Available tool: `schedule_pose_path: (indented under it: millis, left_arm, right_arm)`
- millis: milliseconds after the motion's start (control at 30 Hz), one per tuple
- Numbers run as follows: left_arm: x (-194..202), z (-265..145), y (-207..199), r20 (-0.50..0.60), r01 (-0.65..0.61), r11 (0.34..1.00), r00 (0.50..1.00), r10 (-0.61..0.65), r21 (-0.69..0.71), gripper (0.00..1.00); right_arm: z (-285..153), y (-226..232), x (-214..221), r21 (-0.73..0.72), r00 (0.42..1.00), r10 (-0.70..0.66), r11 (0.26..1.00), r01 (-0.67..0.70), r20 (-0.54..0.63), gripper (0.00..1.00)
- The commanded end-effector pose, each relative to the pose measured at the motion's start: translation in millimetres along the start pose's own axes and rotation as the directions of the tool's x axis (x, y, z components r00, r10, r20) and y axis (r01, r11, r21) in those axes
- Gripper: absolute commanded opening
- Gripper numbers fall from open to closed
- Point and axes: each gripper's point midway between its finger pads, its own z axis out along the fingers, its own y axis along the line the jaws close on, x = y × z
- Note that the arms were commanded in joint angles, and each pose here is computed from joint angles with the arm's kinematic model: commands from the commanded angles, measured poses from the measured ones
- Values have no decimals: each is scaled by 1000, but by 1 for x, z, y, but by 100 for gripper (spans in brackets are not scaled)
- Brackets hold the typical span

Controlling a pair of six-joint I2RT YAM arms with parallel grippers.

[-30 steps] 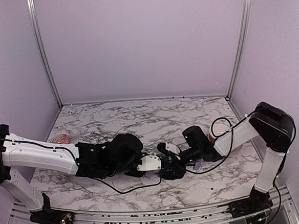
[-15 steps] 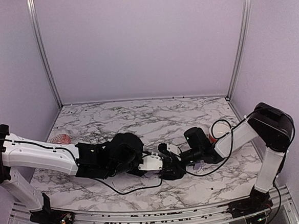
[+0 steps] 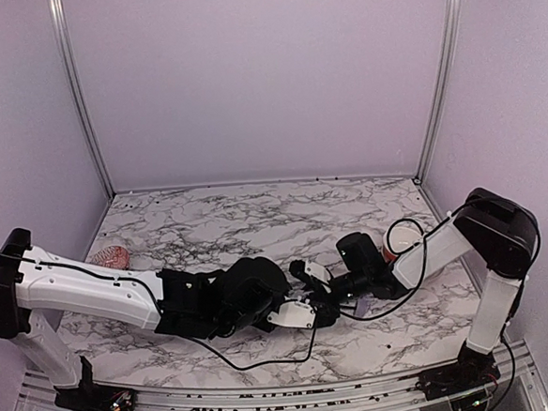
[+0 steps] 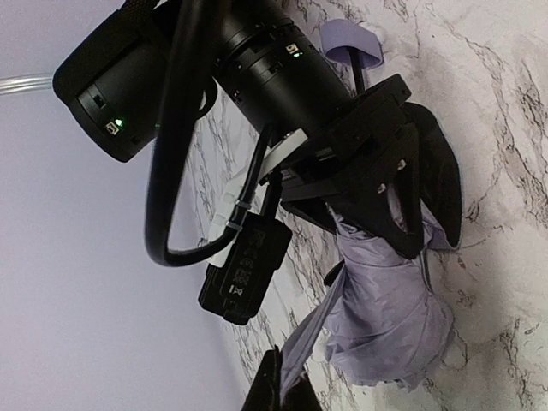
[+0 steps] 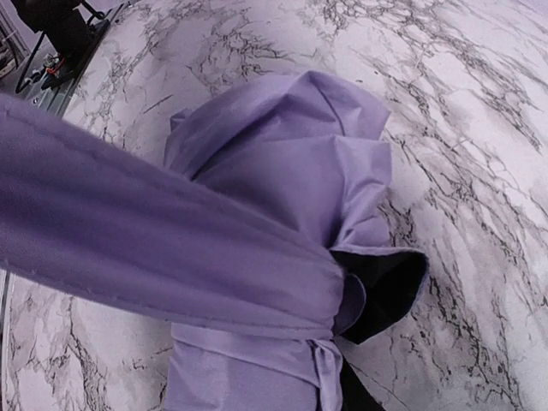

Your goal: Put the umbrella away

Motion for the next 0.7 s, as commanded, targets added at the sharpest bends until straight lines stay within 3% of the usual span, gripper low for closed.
schedule_pose_path:
  millis: [0, 167, 400, 533, 667]
  left_arm:
    - [-26, -33, 19, 131, 98, 995, 986, -101, 30, 0]
    - [-22, -32, -6, 75, 147, 983, 985, -155, 108, 0]
    - [-3, -25, -68, 113, 220, 961, 964, -241, 169, 0]
    - [4, -1, -88, 74, 280, 938, 951, -300, 203, 0]
    - [7, 23, -102, 60, 330, 922, 935, -348, 203, 0]
  right_arm:
    - [-3, -29, 29, 138, 984, 151, 981, -137, -96, 18]
    - [-5, -53, 9, 164, 965, 257, 955, -246, -52, 0]
    - [-37, -80, -43, 89, 906, 399, 906, -413, 141, 0]
    - [-30, -84, -42, 37, 851, 506, 856, -515, 138, 0]
    - [-25, -90, -33, 0, 751, 641, 761, -649, 158, 0]
